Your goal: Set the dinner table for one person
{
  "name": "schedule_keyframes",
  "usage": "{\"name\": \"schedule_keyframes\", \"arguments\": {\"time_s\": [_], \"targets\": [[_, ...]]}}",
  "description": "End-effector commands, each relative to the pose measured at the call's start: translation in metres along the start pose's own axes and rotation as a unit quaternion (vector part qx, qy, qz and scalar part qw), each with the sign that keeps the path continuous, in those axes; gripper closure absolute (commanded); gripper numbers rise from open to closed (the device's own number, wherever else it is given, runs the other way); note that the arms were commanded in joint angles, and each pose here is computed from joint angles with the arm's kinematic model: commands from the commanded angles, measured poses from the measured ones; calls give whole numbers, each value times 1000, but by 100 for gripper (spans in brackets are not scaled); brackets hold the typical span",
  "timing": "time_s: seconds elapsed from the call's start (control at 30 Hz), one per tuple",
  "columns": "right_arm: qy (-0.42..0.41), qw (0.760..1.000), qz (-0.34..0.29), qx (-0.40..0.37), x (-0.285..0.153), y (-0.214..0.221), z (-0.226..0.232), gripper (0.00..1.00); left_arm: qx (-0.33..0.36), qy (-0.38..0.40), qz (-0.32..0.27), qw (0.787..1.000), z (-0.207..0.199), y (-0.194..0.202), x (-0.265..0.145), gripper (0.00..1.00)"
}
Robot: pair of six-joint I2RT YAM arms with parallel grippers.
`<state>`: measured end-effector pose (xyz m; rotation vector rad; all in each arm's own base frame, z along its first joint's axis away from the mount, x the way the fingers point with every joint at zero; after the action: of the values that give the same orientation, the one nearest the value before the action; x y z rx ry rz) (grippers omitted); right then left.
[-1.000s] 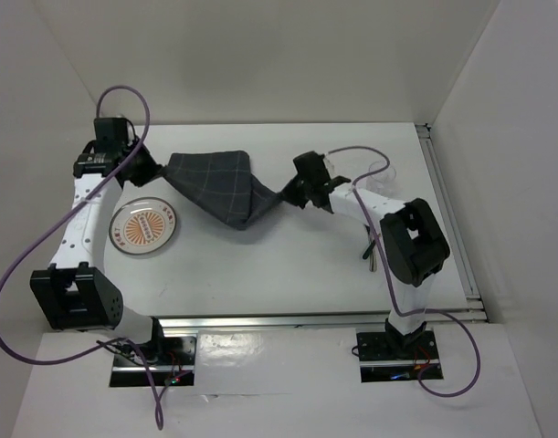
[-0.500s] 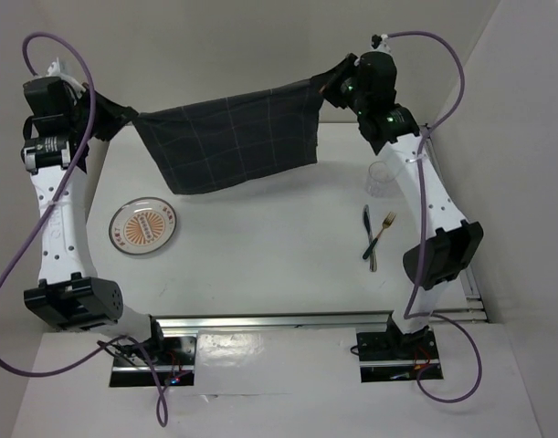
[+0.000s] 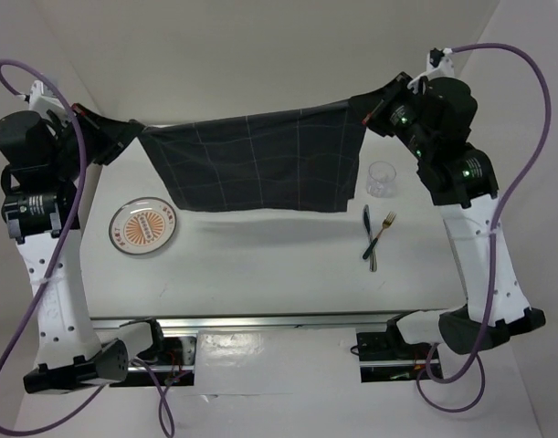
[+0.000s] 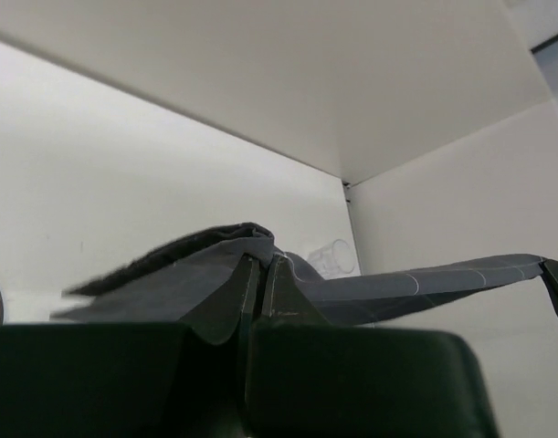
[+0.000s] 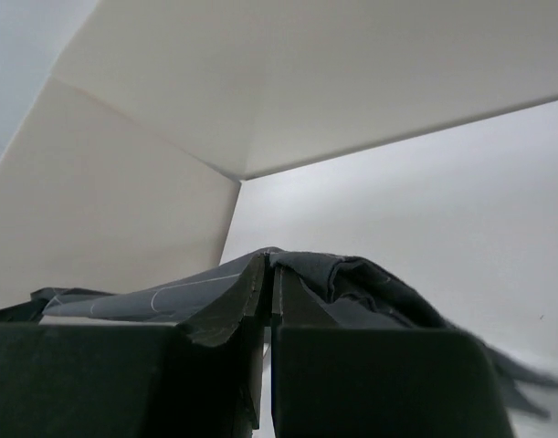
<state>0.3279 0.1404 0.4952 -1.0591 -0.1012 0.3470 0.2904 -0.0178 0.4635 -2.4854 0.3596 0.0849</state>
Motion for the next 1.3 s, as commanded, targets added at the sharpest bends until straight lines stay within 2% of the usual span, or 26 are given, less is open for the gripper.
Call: {"name": "schedule_keyframes", "arguments": {"time_s": [0.0, 0.1, 0.2, 0.37, 0.53, 0.57, 0.6, 0.63, 0.67, 0.7, 0.77, 0.8, 0.97, 1.07, 1.1, 1.13, 1.17, 1.2, 1.27], "targets": [[39, 999, -5, -21, -16, -9, -11, 100, 42, 22, -39, 998, -23, -15, -14, 100], [48, 998, -11, -27, -14, -12, -13, 100, 56, 37, -47, 997, -33, -22, -13, 100], [40, 998, -27, -36, -2, -18, -11, 100, 49, 33, -28, 998, -24, -23, 7, 100], [45, 998, -16, -46, 47, -7, -24, 100, 51, 42, -22, 998, -21, -36, 35, 100], [26, 998, -31, -40, 94, -13, -42, 100, 37, 37, 25, 998, 7, -42, 93, 100], [31, 999, -23, -39, 113, -5, -49, 100, 41, 47, 30, 998, 3, -45, 101, 100], [24, 998, -34, -40, 118, -16, -53, 100, 42, 58, 39, 997, 3, -46, 111, 100], [18, 998, -46, -35, 127, -19, -52, 100, 30, 43, 52, 997, 23, -46, 135, 100], [22, 999, -36, -33, 147, -10, -66, 100, 44, 57, 48, 996, 12, -52, 142, 100], [20, 998, -53, -35, 151, -23, -66, 100, 45, 60, 52, 996, 12, -52, 151, 100], [18, 998, -42, -34, 178, -14, -78, 100, 52, 68, 43, 995, 13, -62, 175, 100], [12, 997, -63, -36, 179, -31, -75, 100, 43, 78, 44, 995, 10, -64, 180, 100], [-8, 997, -70, -40, 192, -35, -75, 100, 31, 117, 31, 992, 2, -76, 191, 100], [15, 999, -35, -38, 196, -6, -93, 100, 14, 110, 56, 992, 20, -57, 192, 100], [10, 998, -45, -39, 185, -10, -88, 100, -8, 82, 87, 993, 53, -33, 198, 100], [34, 999, -7, -32, 188, 24, -113, 100, -10, 82, 93, 992, 61, -23, 196, 100], [39, 999, 3, -30, 183, 36, -119, 100, -8, 84, 91, 992, 60, -16, 184, 100], [44, 999, 14, -28, 171, 56, -127, 100, -37, 54, 123, 990, 97, 14, 185, 100], [53, 997, 42, -23, 160, 83, -138, 100, -42, 45, 142, 988, 111, 36, 173, 100]]}}
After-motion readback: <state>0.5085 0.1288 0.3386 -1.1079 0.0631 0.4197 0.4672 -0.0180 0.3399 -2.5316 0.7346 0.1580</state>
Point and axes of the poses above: each gripper's point midway between its finger pads, its own x axis out along the fingers, its own z axis along the line the jaws close on, y = z × x, the point moved 3 cm from there along -x, back along the fingers, and after that the axes turned 11 degrees about -x, right-handed, at the moved point
